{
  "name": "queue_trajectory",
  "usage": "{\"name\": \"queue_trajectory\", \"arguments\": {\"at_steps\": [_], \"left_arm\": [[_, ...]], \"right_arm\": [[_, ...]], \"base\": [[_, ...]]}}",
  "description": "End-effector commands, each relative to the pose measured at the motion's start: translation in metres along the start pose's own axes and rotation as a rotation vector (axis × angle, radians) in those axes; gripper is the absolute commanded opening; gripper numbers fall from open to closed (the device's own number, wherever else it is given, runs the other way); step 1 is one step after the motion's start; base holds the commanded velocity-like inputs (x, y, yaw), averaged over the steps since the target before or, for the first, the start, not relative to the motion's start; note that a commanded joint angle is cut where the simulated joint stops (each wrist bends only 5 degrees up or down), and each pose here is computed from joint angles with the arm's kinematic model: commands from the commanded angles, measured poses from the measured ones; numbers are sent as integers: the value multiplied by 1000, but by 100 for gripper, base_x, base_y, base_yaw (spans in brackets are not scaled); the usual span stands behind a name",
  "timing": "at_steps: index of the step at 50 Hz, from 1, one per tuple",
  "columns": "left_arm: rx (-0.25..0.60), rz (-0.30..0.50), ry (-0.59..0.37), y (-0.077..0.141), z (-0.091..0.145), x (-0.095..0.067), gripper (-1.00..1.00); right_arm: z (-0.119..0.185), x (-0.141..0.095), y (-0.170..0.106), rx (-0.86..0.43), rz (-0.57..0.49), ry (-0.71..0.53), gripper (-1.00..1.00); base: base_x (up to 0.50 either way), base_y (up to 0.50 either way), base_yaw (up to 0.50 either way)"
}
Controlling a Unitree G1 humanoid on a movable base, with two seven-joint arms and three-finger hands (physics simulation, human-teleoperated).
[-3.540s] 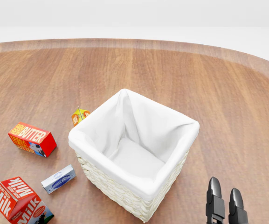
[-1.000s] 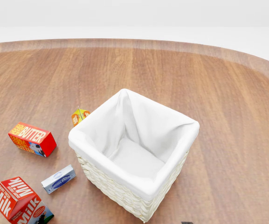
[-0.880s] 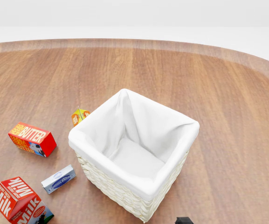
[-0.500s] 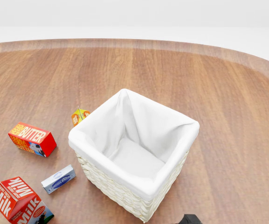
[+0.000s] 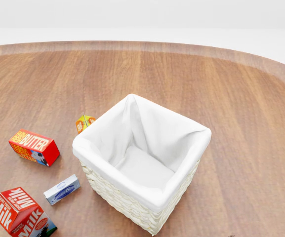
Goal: Pick up the alphabet soup, and put it in the basket.
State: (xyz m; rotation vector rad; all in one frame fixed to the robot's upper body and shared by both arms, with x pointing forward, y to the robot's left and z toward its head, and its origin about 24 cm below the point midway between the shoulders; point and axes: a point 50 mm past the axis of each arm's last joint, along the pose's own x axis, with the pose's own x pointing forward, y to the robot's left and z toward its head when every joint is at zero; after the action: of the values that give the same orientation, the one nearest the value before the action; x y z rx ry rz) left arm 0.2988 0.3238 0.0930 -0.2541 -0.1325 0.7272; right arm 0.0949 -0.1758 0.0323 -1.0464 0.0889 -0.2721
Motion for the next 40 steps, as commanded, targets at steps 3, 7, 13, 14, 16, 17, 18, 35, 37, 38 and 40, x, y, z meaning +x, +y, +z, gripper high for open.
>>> {"name": "queue_trajectory", "arguments": {"at_steps": [3,7,13,14,16,17,18,35,37,38,40], "left_arm": [[1,0,4,0,-1,1,100],[1,0,2,0,-1,0,100],[-2,0,-6,0,1,0,100],[-2,-1,-7,0,2,0,100],[-2,-1,-5,0,1,0,100],[0,-1,-1,0,0,0,100],[1,-1,0,0,0,0,100],[3,2,4,-1,-1,1,100],[4,2,5,0,-1,1,100],[4,2,5,-1,-1,0,100],[3,3,3,0,-1,0,100]], "right_arm": [[12,3,-44,-173,-142,1,-100],[18,5,-58,-223,-156,8,-100],[23,9,-76,-294,-167,47,-100],[27,10,-82,-313,-173,50,-100],[28,10,-89,-332,-181,75,-100],[28,10,-90,-333,-182,83,-100],[29,12,-94,-345,-187,91,-100],[52,42,-107,-391,-174,99,-100],[63,49,-110,-416,-176,71,-100],[68,51,-111,-424,-171,52,-100],[80,58,-112,-453,-165,20,-100]], "base": [[0,0,0],[0,0,0],[0,0,0],[0,0,0],[0,0,0],[0,0,0],[0,0,0],[0,0,0],[0,0,0],[0,0,0],[0,0,0]]}}
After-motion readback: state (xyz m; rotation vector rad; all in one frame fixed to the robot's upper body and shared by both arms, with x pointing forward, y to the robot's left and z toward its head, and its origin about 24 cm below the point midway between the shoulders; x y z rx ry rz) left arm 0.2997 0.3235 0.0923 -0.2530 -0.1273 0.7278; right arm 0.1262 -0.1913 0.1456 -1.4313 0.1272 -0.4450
